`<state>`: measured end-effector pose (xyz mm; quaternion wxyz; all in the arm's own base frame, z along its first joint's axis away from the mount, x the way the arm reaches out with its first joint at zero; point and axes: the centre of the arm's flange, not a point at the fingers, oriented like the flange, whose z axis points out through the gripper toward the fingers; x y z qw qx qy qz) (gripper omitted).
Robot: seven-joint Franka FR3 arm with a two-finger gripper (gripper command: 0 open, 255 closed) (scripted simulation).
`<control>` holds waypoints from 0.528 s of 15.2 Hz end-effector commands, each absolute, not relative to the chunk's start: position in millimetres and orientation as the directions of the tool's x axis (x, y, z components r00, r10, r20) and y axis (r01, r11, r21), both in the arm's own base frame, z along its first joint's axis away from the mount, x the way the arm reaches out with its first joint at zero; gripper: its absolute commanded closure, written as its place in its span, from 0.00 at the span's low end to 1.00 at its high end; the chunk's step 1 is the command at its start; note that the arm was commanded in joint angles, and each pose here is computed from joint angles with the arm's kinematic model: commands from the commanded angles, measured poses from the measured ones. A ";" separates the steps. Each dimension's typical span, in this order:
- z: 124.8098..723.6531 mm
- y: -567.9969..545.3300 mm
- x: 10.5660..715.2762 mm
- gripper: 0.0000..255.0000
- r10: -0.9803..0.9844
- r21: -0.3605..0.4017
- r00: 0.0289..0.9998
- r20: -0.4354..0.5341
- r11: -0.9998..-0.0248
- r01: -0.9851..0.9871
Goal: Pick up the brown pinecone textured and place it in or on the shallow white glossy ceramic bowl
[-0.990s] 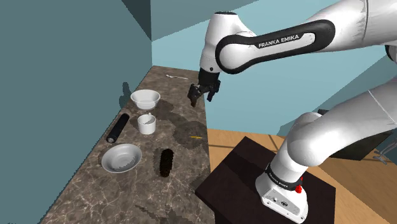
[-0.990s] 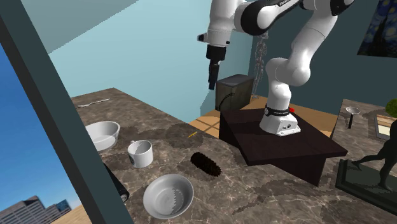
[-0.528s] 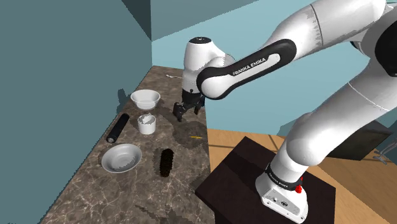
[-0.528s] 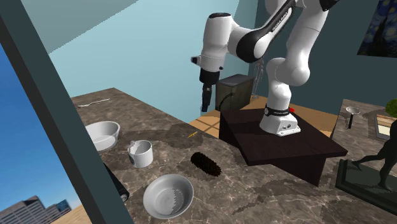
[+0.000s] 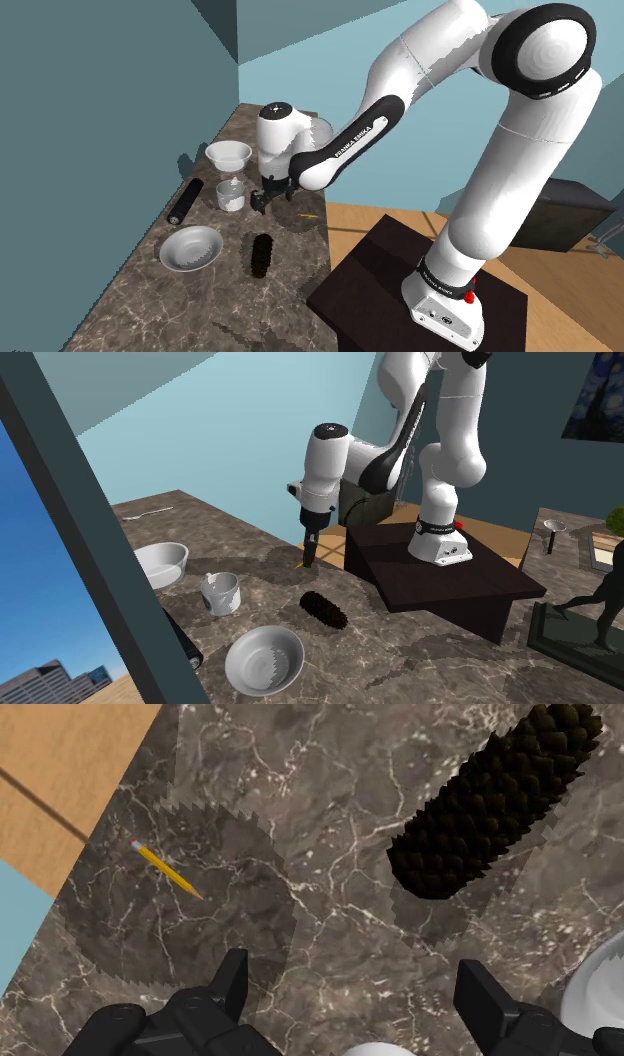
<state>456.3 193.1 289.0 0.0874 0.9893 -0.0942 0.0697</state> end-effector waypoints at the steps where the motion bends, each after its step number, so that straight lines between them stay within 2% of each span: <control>1: 273.2 198.1 461.3 0.00 -0.174 0.170 0.972 0.159 -0.965 -0.201; 8: 239.4 191.3 465.6 0.00 -0.174 0.170 0.972 0.159 -0.965 -0.201</control>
